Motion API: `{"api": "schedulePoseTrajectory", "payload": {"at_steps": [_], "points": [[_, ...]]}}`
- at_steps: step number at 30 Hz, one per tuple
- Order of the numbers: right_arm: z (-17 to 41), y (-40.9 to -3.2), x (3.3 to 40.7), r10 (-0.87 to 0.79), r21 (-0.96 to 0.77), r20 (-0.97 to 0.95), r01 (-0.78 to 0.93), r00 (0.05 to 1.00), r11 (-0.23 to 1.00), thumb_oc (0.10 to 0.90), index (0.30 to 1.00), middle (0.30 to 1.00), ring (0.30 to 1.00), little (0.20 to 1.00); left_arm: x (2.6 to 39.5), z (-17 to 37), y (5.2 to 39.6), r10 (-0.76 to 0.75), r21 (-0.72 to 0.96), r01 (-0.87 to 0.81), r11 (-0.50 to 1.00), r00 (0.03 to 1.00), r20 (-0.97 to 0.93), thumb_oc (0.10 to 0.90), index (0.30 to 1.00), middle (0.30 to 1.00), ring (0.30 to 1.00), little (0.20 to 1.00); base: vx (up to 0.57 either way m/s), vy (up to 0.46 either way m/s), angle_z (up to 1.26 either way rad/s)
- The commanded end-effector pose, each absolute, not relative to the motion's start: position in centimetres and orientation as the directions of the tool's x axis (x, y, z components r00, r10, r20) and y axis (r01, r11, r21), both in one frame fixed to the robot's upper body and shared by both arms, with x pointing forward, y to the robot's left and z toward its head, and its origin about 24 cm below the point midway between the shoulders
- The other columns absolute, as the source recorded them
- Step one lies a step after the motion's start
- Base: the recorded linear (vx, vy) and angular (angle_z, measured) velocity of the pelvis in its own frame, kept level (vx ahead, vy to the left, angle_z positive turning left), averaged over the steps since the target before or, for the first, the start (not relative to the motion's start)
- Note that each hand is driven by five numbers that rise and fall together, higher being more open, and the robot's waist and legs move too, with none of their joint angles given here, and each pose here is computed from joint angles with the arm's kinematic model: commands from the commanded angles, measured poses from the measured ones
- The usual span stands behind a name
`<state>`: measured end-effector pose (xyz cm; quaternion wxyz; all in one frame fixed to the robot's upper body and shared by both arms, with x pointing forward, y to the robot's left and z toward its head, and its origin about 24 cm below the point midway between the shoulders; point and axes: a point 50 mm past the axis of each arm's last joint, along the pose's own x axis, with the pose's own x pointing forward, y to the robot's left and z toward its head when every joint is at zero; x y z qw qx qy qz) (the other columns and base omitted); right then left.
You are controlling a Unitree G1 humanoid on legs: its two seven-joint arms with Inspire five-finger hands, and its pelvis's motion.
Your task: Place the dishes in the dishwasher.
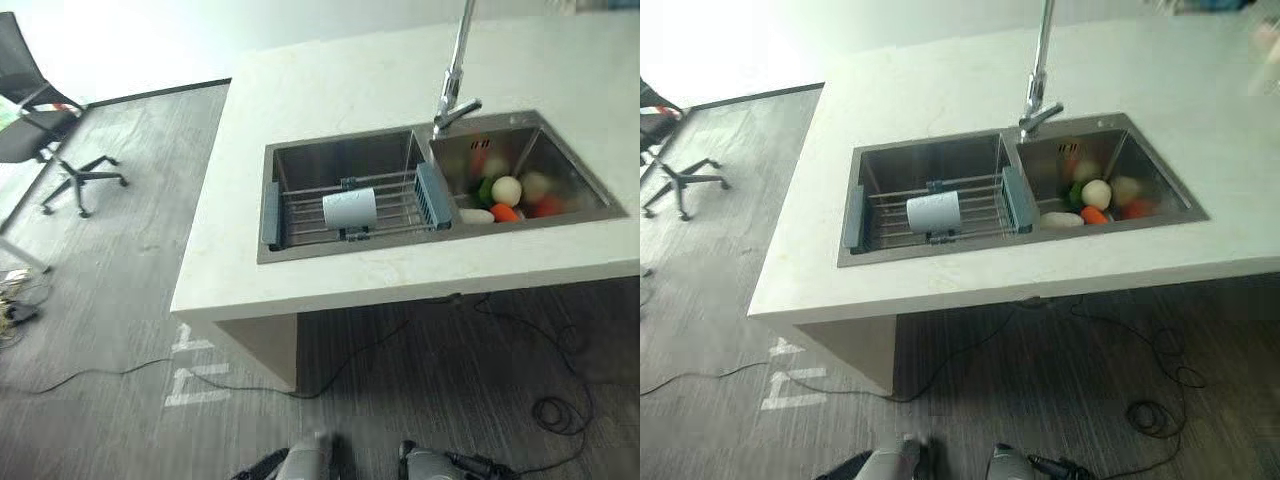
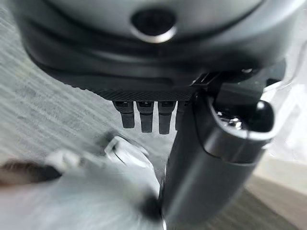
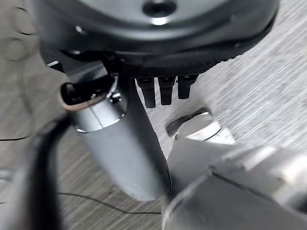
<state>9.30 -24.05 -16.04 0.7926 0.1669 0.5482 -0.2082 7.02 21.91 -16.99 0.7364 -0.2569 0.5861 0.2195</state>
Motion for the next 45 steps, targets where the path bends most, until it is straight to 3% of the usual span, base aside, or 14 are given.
{"api": "schedulePoseTrajectory", "payload": {"at_steps": [1,6,12,20,28,30,33,34,35,37,38,40,43,45], "points": [[-14.7,-23.6,13.9,-0.120,0.073,-0.868,0.364,0.481,0.929,0.800,0.900,0.900,0.900,0.900,6.7,-17.1,20.8,-0.028,-0.125,-0.560,0.819,0.178,-0.984,0.800,0.900,0.900,0.900,0.900,0.14,-0.170,-0.63],[-14.8,-24.2,12.8,-0.095,0.070,-0.873,0.316,0.478,0.946,0.800,0.900,0.900,0.900,0.900,10.2,-16.4,20.7,-0.047,-0.239,-0.566,0.789,0.332,-0.942,0.800,0.900,0.900,0.900,0.900,0.06,-0.643,-0.30],[-14.1,-26.1,13.0,-0.143,0.065,-0.852,0.373,0.504,0.926,0.800,0.900,0.900,0.900,0.900,10.2,-16.6,19.4,-0.065,-0.220,-0.504,0.835,0.307,-0.950,0.800,0.900,0.900,0.900,0.900,-0.03,-0.143,0.26],[-14.5,-26.5,11.7,-0.184,0.012,-0.875,0.401,0.447,0.916,0.800,0.900,0.900,0.900,0.900,9.6,-16.7,20.1,0.010,-0.227,-0.658,0.718,0.336,-0.942,0.800,0.900,0.900,0.900,0.900,0.00,0.071,0.23],[-14.3,-28.2,10.9,-0.229,-0.063,-0.898,0.405,0.376,0.912,0.800,0.900,0.900,0.900,0.900,11.7,-14.3,25.9,0.368,-0.171,-0.757,0.631,0.486,-0.793,0.800,0.900,0.900,0.900,0.900,0.02,0.095,0.17],[-14.0,-28.8,11.0,-0.233,-0.066,-0.897,0.408,0.376,0.911,0.800,0.900,0.900,0.900,0.900,13.3,-10.4,31.7,0.631,-0.034,-0.788,0.615,0.518,-0.578,0.800,0.900,0.900,0.900,0.900,0.05,0.024,0.06],[-13.9,-29.2,10.9,-0.237,-0.062,-0.898,0.426,0.372,0.903,0.800,0.900,0.900,0.900,0.900,14.8,-5.8,36.3,0.774,0.079,-0.803,0.591,0.537,-0.336,0.800,0.900,0.900,0.900,0.900,0.03,-0.035,0.05],[-13.9,-29.2,10.8,-0.232,-0.055,-0.900,0.432,0.369,0.900,0.800,0.900,0.900,0.900,0.900,16.0,-1.0,39.3,0.840,0.177,-0.822,0.542,0.534,-0.093,0.800,0.900,0.900,0.900,0.900,0.02,-0.071,0.00],[-13.9,-29.2,10.8,-0.231,-0.054,-0.901,0.434,0.368,0.899,0.800,0.900,0.900,0.900,0.900,16.4,0.4,39.9,0.842,0.205,-0.822,0.532,0.539,-0.024,0.800,0.900,0.900,0.900,0.900,0.03,-0.111,-0.02],[-14.1,-28.8,10.6,-0.226,-0.048,-0.903,0.438,0.365,0.898,0.800,0.900,0.900,0.900,0.900,17.7,5.1,41.2,0.822,0.258,-0.836,0.485,0.536,0.191,0.800,0.900,0.900,0.900,0.900,0.02,-0.107,0.00],[-14.3,-28.6,10.2,-0.223,-0.040,-0.905,0.451,0.362,0.892,0.800,0.900,0.900,0.900,0.900,18.8,11.0,42.2,0.742,0.300,-0.846,0.441,0.531,0.409,0.800,0.900,0.900,0.900,0.900,0.04,-0.133,0.05],[-14.5,-28.4,9.9,-0.219,-0.029,-0.908,0.466,0.358,0.885,0.800,0.900,0.900,0.900,0.900,19.6,16.3,42.2,0.622,0.301,-0.855,0.423,0.515,0.589,0.800,0.900,0.900,0.900,0.900,0.04,-0.164,0.10],[-15.1,-27.8,8.3,-0.194,-0.027,-0.929,0.465,0.315,0.885,0.800,0.900,0.900,0.900,0.900,21.9,25.6,38.4,0.235,0.271,-0.628,0.730,0.602,0.763,0.800,0.900,0.900,0.900,0.900,0.14,-0.216,-0.03],[-15.0,-28.1,8.0,-0.182,-0.018,-0.929,0.451,0.323,0.892,0.800,0.900,0.900,0.900,0.900,24.0,28.7,34.1,-0.059,0.434,-0.392,0.811,0.683,0.728,0.800,0.900,0.900,0.900,0.900,0.15,-0.123,-0.28]]}}
